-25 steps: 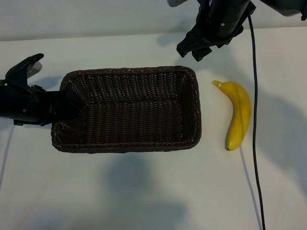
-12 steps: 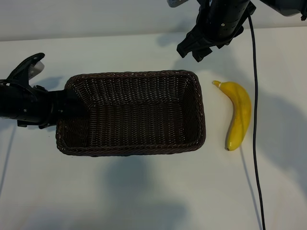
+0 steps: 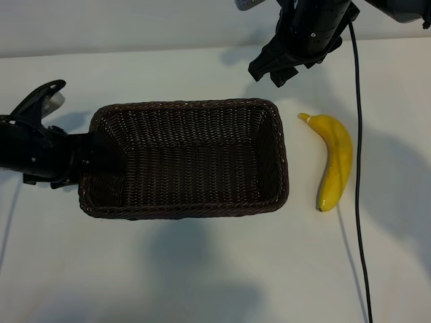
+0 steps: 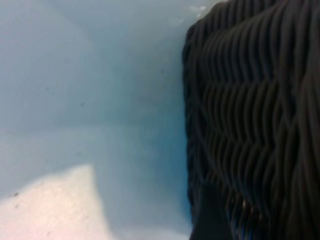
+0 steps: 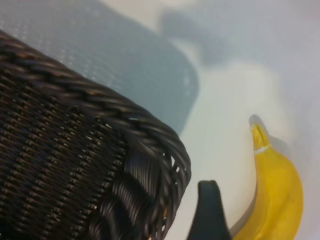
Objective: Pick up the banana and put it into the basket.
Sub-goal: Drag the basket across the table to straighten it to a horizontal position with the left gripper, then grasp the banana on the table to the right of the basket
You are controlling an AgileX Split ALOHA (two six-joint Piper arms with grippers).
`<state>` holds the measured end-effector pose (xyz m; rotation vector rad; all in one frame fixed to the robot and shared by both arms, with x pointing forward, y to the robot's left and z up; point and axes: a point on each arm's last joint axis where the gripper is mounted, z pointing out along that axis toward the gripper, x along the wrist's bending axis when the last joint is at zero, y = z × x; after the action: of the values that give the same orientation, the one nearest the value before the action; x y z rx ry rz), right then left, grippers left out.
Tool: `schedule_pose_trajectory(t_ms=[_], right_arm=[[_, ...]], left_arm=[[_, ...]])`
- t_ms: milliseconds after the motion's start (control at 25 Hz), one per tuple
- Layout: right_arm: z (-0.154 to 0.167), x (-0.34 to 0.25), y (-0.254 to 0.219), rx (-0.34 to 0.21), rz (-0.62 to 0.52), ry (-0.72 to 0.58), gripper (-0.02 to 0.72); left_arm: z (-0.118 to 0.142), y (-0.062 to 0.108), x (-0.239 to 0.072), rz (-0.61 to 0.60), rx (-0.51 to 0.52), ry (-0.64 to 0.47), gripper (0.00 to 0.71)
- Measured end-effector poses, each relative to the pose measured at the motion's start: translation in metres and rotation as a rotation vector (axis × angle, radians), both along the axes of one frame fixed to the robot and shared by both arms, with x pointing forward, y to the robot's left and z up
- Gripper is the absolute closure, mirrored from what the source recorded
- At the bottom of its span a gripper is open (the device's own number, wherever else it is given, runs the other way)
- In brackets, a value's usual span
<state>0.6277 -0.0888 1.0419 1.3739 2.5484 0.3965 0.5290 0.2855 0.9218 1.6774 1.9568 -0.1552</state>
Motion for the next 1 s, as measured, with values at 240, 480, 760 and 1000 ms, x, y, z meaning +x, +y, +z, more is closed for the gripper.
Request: schedule_pose_trajectory(t_ms=[240,480,760,1000], right_arm=[[0.0,0.0,0.0,-0.001,0.0,0.002,0.163],[0.0,-0.001,0.0,-0.004,0.0,0.007,0.163],[-0.001,-0.002,-0.001,-0.015,-0.003,0.028,0.163],[-0.001,-0.002,-0.001,-0.003,-0.037,0.032,0.163]], left_arm=[[0.023,0.003,-0.008,-0.001,0.047,-0.033,0.157],[0.046,0.006,-0.016,0.006,0.095,-0.088,0.157],[0.083,0.004,-0.023,-0.002,0.092,-0.2,0.157],[0.093,0.003,-0.025,-0.01,0.089,-0.227,0.157]])
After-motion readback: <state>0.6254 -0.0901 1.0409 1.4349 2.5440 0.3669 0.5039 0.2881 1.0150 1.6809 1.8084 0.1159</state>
